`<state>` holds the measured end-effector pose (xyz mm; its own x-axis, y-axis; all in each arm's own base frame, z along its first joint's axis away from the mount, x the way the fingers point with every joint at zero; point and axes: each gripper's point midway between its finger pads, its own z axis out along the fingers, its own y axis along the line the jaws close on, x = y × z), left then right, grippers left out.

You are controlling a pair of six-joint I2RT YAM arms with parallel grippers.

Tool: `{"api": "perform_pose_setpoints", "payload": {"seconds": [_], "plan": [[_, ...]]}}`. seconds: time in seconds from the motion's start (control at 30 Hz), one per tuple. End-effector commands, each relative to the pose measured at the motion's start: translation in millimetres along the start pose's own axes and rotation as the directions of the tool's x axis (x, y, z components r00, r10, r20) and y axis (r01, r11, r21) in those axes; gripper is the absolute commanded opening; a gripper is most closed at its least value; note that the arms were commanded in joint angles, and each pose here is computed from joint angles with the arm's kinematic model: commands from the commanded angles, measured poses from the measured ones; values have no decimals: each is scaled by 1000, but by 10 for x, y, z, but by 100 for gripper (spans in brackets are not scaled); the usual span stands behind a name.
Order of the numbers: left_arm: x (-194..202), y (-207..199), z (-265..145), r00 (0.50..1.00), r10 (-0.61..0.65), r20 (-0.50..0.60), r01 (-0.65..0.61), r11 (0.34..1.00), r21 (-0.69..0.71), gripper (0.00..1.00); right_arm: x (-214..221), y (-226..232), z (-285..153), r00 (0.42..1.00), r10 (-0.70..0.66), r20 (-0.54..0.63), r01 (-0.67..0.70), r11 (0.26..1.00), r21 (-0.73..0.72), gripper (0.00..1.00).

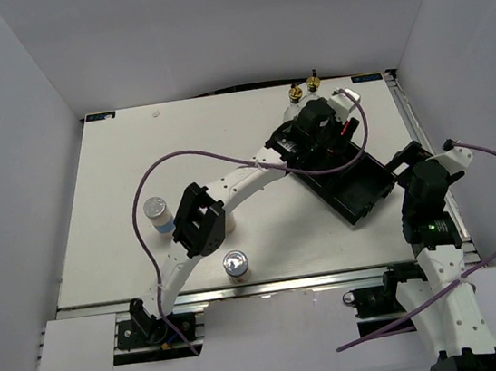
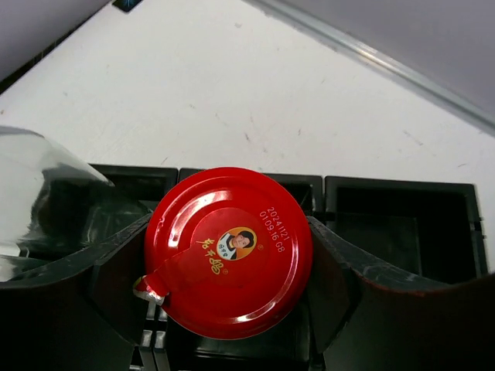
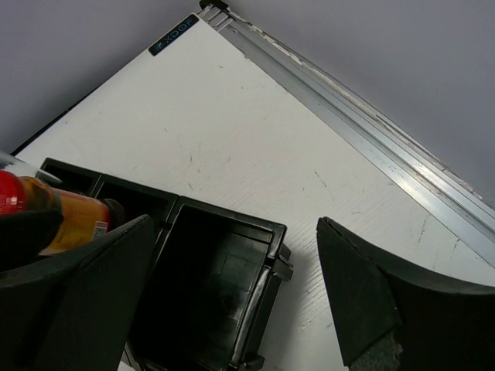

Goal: Organize the condiment bottles

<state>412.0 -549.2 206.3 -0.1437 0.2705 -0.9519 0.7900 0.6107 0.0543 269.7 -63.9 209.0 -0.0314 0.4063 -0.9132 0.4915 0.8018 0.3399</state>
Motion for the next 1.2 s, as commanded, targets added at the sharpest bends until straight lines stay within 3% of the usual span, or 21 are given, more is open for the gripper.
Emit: {"api": "perform_pose_setpoints", "payload": {"seconds": [0.0, 0.3, 0.4, 0.43, 0.53, 0.8, 0.97, 1.0, 1.17], "plan": [[-932, 97, -215, 970, -2, 242, 16, 998, -56, 0, -109, 90, 18, 999, 16, 41, -14, 999, -42, 89], [-818, 71, -159, 971, -32, 238, 44, 998, -46, 0, -93, 89, 30, 999, 9, 35, -7, 999, -41, 90], [-756, 57, -105, 972, -41, 231, 52, 998, -40, 10, -86, 112, 26, 1000, 6, 28, -5, 999, -53, 89], [-760, 72, -93, 970, -41, 239, 55, 997, -49, 21, -78, 112, 23, 1000, 4, 23, -3, 999, -54, 89], [-702, 93, -32, 969, -75, 237, 92, 994, -64, 29, -68, 113, 18, 1000, -6, 8, 6, 999, -51, 89], [-556, 77, 42, 973, -83, 217, 98, 994, -57, 40, -36, 121, 32, 1000, -15, -13, 14, 999, -49, 89], [-414, 41, 84, 978, -91, 188, 101, 994, -43, 42, -17, 121, 46, 999, -21, -28, 20, 999, -44, 89], [-399, 43, 87, 978, -93, 185, 102, 994, -44, 48, -17, 121, 46, 999, -22, -29, 21, 999, -44, 89], [-346, 130, 145, 974, -100, 205, 115, 991, -63, 58, -64, 116, 19, 999, -25, -22, 25, 999, -41, 89]]}}
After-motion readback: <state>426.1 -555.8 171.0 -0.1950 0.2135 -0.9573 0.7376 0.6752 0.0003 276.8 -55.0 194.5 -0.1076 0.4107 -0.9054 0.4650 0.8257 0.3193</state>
